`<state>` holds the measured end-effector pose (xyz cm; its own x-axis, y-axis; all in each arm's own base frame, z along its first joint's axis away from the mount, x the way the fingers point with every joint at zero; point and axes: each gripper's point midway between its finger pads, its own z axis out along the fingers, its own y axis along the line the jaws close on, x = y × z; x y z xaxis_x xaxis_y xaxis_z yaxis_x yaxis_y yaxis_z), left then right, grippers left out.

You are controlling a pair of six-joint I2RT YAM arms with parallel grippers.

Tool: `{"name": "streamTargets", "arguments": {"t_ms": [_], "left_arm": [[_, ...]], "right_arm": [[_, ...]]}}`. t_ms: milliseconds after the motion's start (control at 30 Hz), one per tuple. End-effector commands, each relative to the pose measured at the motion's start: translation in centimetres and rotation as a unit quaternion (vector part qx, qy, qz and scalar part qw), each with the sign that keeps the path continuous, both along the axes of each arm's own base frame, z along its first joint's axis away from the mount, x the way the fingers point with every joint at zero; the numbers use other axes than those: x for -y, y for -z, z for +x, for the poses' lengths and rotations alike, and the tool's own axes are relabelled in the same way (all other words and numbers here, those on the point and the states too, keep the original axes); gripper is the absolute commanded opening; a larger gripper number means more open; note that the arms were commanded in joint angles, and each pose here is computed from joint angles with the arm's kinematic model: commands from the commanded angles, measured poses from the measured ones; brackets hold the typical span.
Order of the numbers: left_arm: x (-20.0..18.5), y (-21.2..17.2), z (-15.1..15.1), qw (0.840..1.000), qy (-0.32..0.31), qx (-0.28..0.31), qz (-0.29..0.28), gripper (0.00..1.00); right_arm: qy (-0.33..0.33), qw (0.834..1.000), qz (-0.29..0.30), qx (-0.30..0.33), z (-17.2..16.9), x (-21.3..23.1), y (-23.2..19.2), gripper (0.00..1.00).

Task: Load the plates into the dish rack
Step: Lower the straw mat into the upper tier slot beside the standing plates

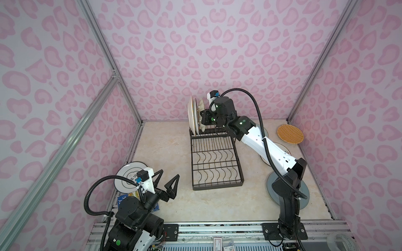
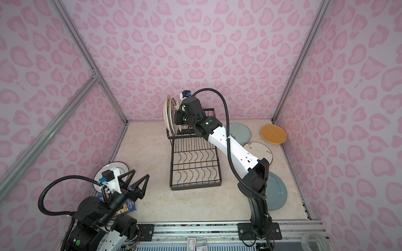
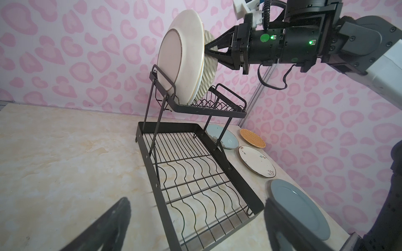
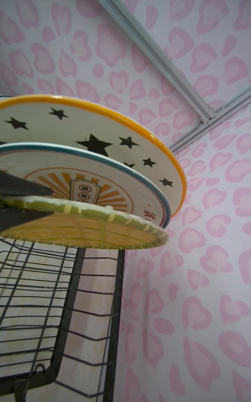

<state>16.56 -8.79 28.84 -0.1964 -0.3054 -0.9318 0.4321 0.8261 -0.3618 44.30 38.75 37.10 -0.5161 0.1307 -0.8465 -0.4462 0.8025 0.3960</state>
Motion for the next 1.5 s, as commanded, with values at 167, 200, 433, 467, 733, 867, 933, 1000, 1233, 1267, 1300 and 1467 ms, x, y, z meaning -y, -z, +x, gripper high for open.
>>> {"name": "streamTargets", "arguments": {"t_ms": [167,200,433,467,733,867,933,1000,1233,1267,1300,1467], "left_arm": [[-0.1,-0.6,-0.1,1.0,-0.002,0.012,-0.008,0.97],[-0.1,-0.7,-0.1,1.0,-0.002,0.013,-0.009,0.97],[-0.2,-0.7,-0.2,1.0,-0.002,0.014,-0.009,0.97],[-0.2,-0.7,-0.2,1.0,-0.002,0.014,-0.009,0.97],[-0.2,-0.8,-0.2,1.0,-0.004,0.017,-0.01,0.97],[-0.2,-0.7,-0.2,1.0,-0.003,0.016,-0.011,0.97],[-0.2,-0.8,-0.2,1.0,-0.003,0.016,-0.01,0.97],[-0.2,-0.8,-0.2,1.0,-0.003,0.016,-0.011,0.97],[-0.3,-0.8,-0.3,1.0,-0.004,0.017,-0.01,0.97],[-0.3,-0.8,-0.3,1.0,-0.005,0.018,-0.011,0.97],[-0.3,-0.8,-0.3,1.0,-0.005,0.017,-0.01,0.97],[-0.3,-0.8,-0.3,1.0,-0.005,0.018,-0.01,0.97]], "right_arm": [[0.035,0.999,-0.009,0.011,0.8,0.5,0.1,0.0],[0.04,0.999,-0.01,0.011,0.9,0.6,0.2,0.0],[0.051,0.999,-0.016,0.003,1.0,0.4,1.1,0.0],[0.051,0.999,-0.017,0.003,0.9,0.3,1.1,0.0],[0.053,0.998,-0.023,0.001,0.9,0.0,1.4,0.03],[0.051,0.998,-0.021,0.0,0.7,-0.1,1.4,0.1],[0.048,0.999,-0.019,0.0,0.6,-0.3,1.3,0.14],[0.041,0.999,-0.014,0.0,0.4,-0.6,1.2,0.16],[0.027,1.0,-0.002,0.002,0.0,-1.2,0.5,0.19],[0.025,1.0,0.0,0.002,-0.1,-1.3,0.4,0.2],[0.023,1.0,0.001,0.002,-0.2,-1.3,0.4,0.2],[0.02,1.0,0.007,0.004,-0.4,-1.3,-0.1,0.24]]}}
